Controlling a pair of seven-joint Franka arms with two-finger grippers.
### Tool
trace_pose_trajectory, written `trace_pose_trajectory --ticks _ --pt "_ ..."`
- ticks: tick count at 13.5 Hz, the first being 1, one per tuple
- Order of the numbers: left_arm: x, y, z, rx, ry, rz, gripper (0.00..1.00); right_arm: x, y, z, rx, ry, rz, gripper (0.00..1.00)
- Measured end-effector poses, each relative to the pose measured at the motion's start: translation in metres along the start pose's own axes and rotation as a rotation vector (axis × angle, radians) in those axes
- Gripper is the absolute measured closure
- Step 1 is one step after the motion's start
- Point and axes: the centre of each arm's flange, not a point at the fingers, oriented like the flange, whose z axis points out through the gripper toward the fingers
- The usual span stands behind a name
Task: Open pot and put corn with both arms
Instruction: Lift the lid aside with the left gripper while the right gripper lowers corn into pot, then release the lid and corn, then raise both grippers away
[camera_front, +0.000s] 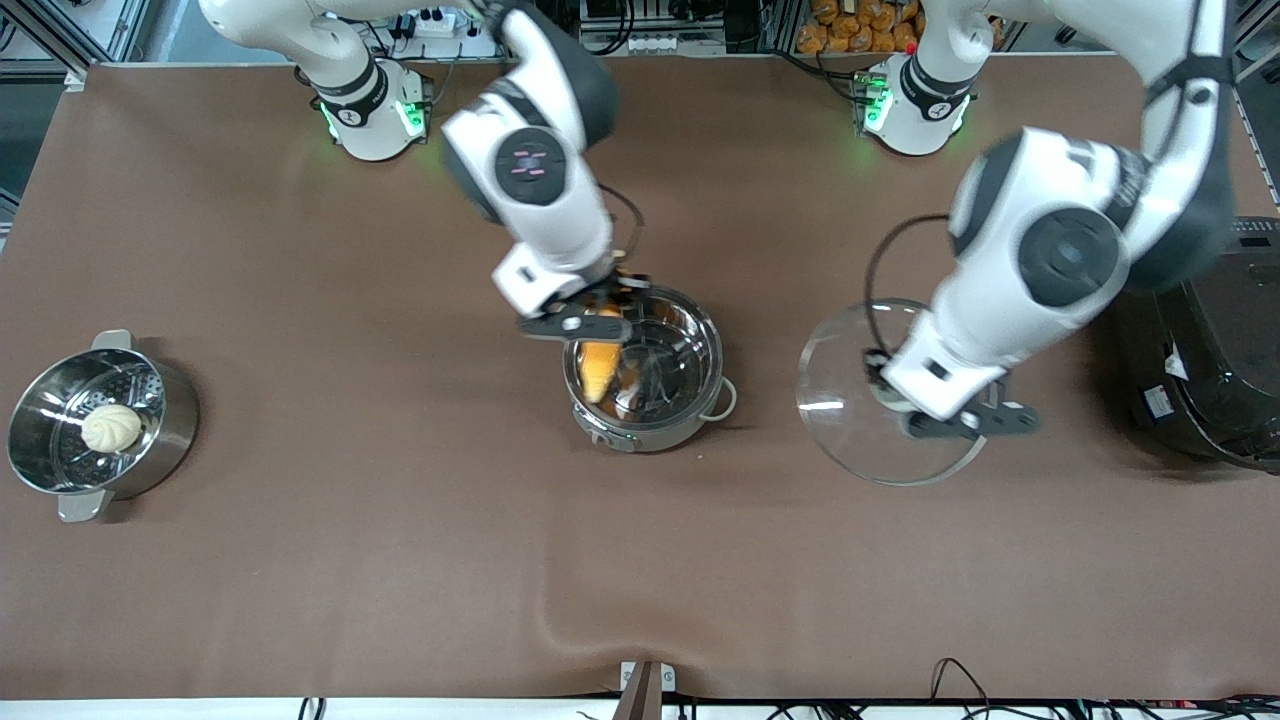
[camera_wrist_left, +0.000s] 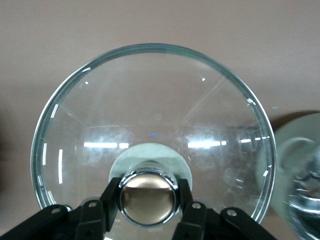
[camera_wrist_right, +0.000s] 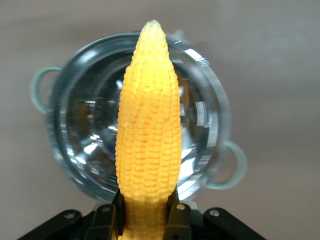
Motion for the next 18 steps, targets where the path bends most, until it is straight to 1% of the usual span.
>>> trace_pose_trajectory --ticks 1,3,5,8,11,12,13,14,15,16,17,18 --pt "0.007 -0.020 0.024 -0.007 0.012 0.006 0.49 -0.005 -0.010 0.015 0.005 0.005 0.015 0.66" --pt "0.010 -0.055 0.080 -0.022 0.058 0.032 0.49 -0.009 -0.018 0.034 -0.003 0.003 0.029 0.66" --pt "-0.004 -0.088 0.142 -0.032 0.089 0.044 0.49 -0.006 -0.017 0.038 -0.007 0.004 0.034 0.66" --pt "-0.041 -0.105 0.211 -0.038 0.084 0.035 0.49 0.002 -0.011 0.042 -0.019 0.006 0.048 0.66" --pt "-0.057 -0.124 0.238 -0.040 0.076 0.012 0.49 0.006 -0.009 0.059 -0.031 0.014 0.045 0.66" --pt "-0.059 -0.129 0.240 -0.040 0.071 0.009 0.49 0.006 -0.011 0.063 -0.029 0.018 0.042 0.60" --pt "-0.059 -0.131 0.241 -0.040 0.070 0.009 0.49 0.006 -0.011 0.064 -0.029 0.022 0.040 0.52" --pt "-0.058 -0.130 0.241 -0.040 0.072 0.009 0.44 0.008 -0.012 0.062 -0.031 0.032 0.035 0.41" --pt "-0.056 -0.130 0.239 -0.041 0.080 0.010 0.43 0.009 -0.012 0.059 -0.040 0.052 0.021 0.28" --pt "-0.051 -0.129 0.231 -0.044 0.103 0.009 0.36 0.010 -0.013 0.057 -0.049 0.070 0.009 0.17" --pt "-0.041 -0.130 0.216 -0.047 0.140 0.007 0.26 0.011 -0.013 0.056 -0.052 0.078 0.004 0.05" --pt "-0.029 -0.133 0.191 -0.050 0.181 -0.001 0.15 0.013 -0.012 0.052 -0.053 0.084 0.004 0.00"
